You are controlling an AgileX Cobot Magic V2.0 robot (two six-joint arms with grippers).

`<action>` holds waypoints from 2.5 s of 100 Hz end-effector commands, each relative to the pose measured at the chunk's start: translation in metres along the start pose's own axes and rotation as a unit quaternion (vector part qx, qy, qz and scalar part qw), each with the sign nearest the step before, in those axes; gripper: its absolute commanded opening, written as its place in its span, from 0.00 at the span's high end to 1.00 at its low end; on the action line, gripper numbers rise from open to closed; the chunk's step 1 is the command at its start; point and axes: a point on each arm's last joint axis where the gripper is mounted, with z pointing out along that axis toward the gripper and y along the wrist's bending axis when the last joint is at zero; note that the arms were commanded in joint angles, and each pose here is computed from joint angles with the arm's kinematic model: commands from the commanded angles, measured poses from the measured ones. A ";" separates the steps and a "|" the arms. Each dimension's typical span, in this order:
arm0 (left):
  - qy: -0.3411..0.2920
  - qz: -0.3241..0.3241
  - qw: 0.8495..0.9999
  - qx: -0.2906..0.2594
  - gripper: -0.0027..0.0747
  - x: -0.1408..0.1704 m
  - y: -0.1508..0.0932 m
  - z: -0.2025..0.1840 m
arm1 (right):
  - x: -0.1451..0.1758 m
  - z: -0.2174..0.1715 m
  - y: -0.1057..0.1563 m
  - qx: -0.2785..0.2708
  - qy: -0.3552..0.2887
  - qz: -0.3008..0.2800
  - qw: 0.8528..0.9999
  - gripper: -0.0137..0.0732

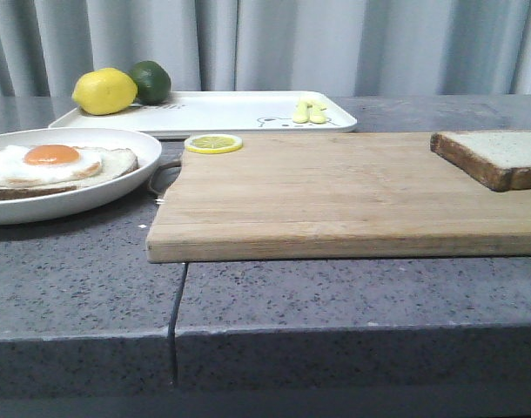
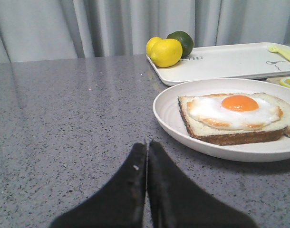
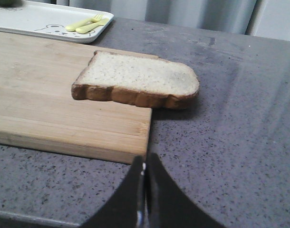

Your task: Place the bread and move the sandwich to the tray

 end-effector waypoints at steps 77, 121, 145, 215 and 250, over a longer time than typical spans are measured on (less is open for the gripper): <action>-0.047 -0.009 0.999 0.010 0.99 -0.003 -0.001 -0.002 | -0.012 -0.002 -0.001 0.007 -0.068 -0.004 0.998 0.98; -0.084 -0.021 0.996 0.015 0.99 -0.021 -0.002 -0.006 | -0.021 -0.004 -0.001 0.009 -0.118 -0.001 0.993 0.98; -0.085 -0.094 0.992 0.025 0.99 -0.045 -0.004 -0.011 | -0.048 -0.012 -0.003 -0.003 -0.131 0.078 0.988 0.98; 0.111 -0.097 0.989 0.014 0.99 -0.161 -0.010 0.013 | -0.177 0.008 -0.005 -0.032 0.068 0.071 0.995 0.98; 0.163 -0.139 0.976 0.039 0.99 -0.175 -0.017 0.018 | -0.192 0.009 -0.006 -0.035 0.076 0.070 0.994 0.98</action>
